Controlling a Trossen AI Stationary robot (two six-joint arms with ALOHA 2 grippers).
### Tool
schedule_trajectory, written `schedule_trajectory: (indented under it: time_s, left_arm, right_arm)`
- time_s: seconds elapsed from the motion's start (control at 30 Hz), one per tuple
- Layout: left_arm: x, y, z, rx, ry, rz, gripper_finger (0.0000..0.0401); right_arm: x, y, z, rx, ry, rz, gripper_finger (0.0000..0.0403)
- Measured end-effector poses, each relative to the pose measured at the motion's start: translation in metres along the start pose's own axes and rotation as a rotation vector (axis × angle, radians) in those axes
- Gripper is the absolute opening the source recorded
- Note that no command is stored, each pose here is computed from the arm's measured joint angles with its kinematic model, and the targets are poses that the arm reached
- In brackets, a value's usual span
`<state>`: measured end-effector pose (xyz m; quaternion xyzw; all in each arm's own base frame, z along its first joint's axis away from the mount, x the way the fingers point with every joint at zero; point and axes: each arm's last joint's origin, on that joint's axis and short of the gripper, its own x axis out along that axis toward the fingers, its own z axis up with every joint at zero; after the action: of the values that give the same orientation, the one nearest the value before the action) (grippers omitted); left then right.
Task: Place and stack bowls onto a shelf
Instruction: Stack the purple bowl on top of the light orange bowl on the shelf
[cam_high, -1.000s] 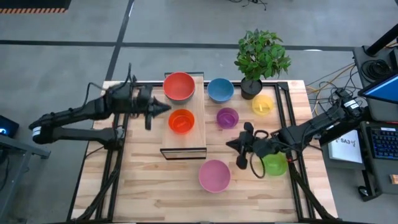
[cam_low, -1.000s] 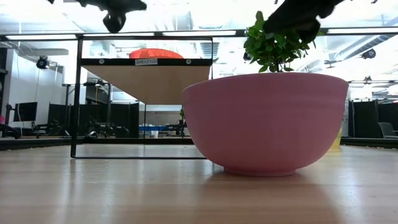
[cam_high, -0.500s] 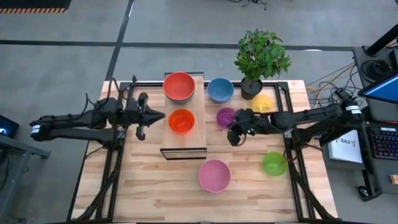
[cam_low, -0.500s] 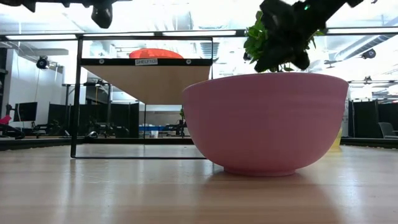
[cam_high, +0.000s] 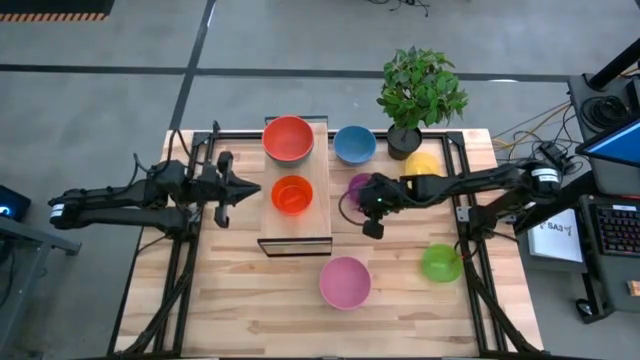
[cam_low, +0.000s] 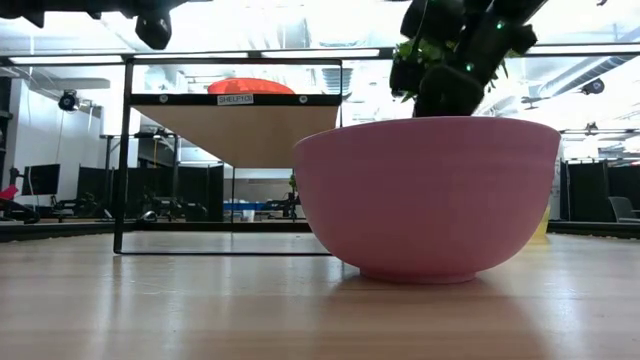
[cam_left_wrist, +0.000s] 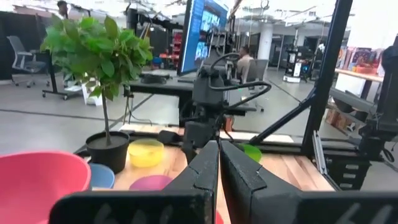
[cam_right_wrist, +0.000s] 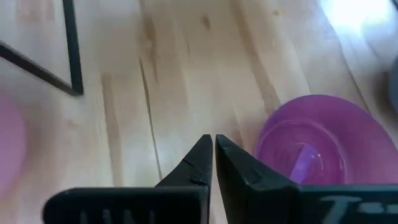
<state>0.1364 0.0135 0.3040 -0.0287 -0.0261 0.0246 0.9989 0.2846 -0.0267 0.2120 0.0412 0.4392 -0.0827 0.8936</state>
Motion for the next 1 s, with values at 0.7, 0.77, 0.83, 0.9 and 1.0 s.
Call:
schedule_trajectory:
  time_s: [0.7,0.77,0.83,0.9,1.0]
  left_arm:
    - [0.000,0.000,-0.002,0.026,0.023,0.000,0.0000]
    - [0.000,0.000,-0.002,0.026,0.023,0.000,0.0000]
    - [0.000,0.000,-0.002,0.026,0.023,0.000,0.0000]
    - [0.000,0.000,-0.002,0.026,0.023,0.000,0.0000]
    - [0.000,0.000,-0.002,0.034,0.023,-0.001,0.0000]
  right_arm:
    - [0.057,-0.017,-0.022,-0.027,0.205,-0.246,0.0146]
    - [0.059,-0.017,-0.022,-0.020,0.206,-0.246,0.0118]
    - [0.059,-0.017,-0.023,-0.011,0.210,-0.236,0.0082]
    - [0.059,-0.017,-0.022,0.001,0.206,-0.232,0.0041]
    - [0.053,-0.016,-0.020,0.012,0.187,-0.222,0.0016]
